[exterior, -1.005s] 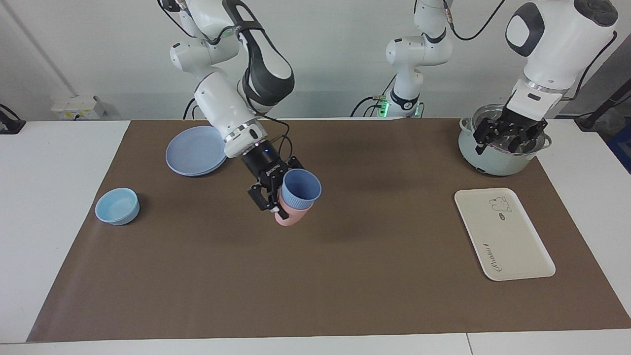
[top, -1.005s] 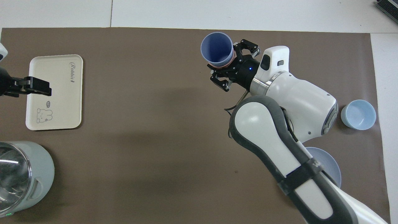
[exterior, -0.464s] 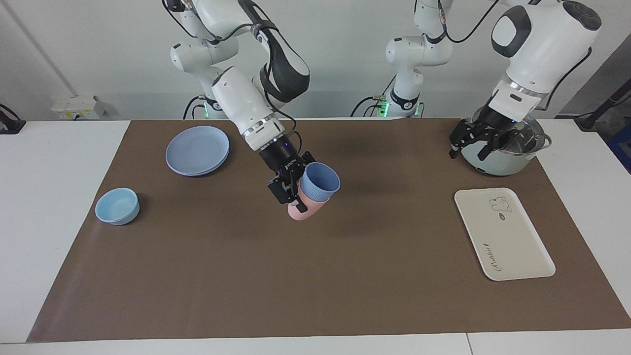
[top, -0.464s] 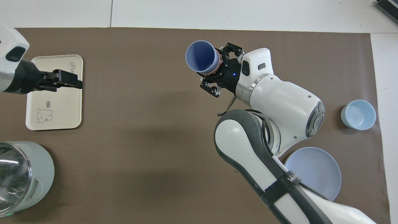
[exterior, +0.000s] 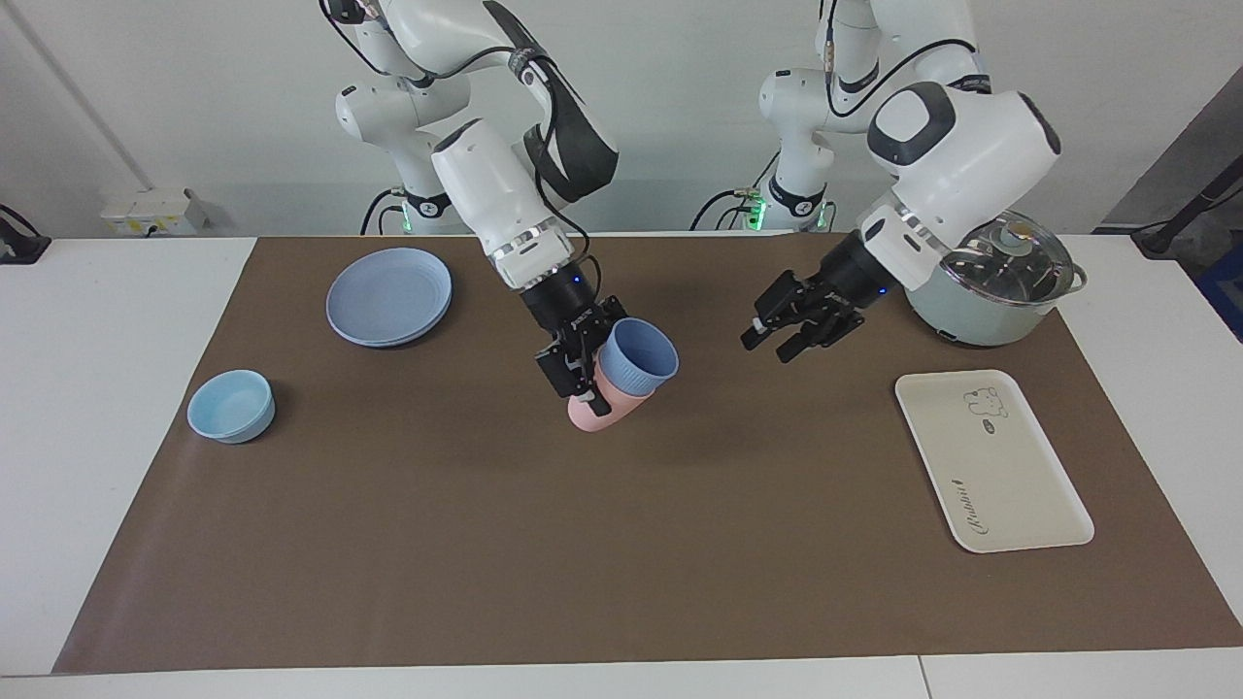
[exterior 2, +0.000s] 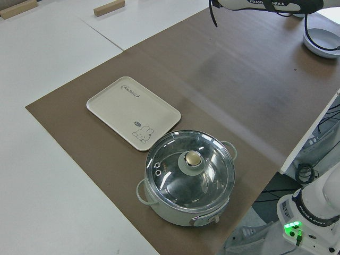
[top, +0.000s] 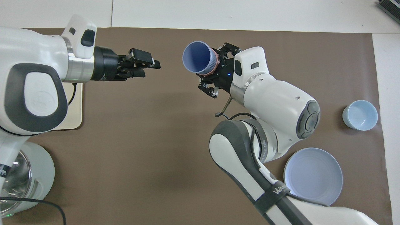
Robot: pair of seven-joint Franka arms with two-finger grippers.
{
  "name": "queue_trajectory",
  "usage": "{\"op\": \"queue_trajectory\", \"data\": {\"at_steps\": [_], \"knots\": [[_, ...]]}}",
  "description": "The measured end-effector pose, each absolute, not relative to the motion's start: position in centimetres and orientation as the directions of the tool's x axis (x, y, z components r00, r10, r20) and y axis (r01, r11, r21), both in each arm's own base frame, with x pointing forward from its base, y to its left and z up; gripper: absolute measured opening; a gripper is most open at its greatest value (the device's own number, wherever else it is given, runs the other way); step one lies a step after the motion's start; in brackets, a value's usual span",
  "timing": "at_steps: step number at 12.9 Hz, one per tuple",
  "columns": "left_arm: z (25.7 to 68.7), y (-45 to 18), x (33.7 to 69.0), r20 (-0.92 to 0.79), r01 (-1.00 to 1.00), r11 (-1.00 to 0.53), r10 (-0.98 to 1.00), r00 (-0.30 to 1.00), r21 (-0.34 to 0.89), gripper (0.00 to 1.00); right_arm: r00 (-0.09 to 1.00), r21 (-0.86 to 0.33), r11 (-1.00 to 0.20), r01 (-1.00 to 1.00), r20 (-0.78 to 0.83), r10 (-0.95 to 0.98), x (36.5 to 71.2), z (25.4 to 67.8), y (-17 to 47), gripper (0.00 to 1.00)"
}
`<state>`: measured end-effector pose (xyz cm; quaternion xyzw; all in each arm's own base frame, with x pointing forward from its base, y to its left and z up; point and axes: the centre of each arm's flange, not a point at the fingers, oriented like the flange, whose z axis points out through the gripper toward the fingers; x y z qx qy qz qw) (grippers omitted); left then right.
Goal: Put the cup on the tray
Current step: 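Carry the cup toward center while the left gripper reaches toward it, then grasp the cup's base with the left gripper beside the right gripper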
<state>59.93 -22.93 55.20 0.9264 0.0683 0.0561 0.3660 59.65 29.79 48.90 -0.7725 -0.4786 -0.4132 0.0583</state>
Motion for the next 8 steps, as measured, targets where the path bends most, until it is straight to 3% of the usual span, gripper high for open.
{"op": "queue_trajectory", "data": {"at_steps": [7,8], "knots": [[55.7,-29.7,57.8,0.068,0.077,-0.673,0.186,0.98,0.735,0.7,0.221,0.304,-0.529,0.792,0.666,0.712,58.9,49.1,31.7,0.83],[55.2,-30.2,57.6,0.065,0.077,-0.675,0.182,0.981,0.733,0.66,0.221,0.303,-0.529,0.793,0.666,0.713,58.9,49.1,31.7,0.83]]}}
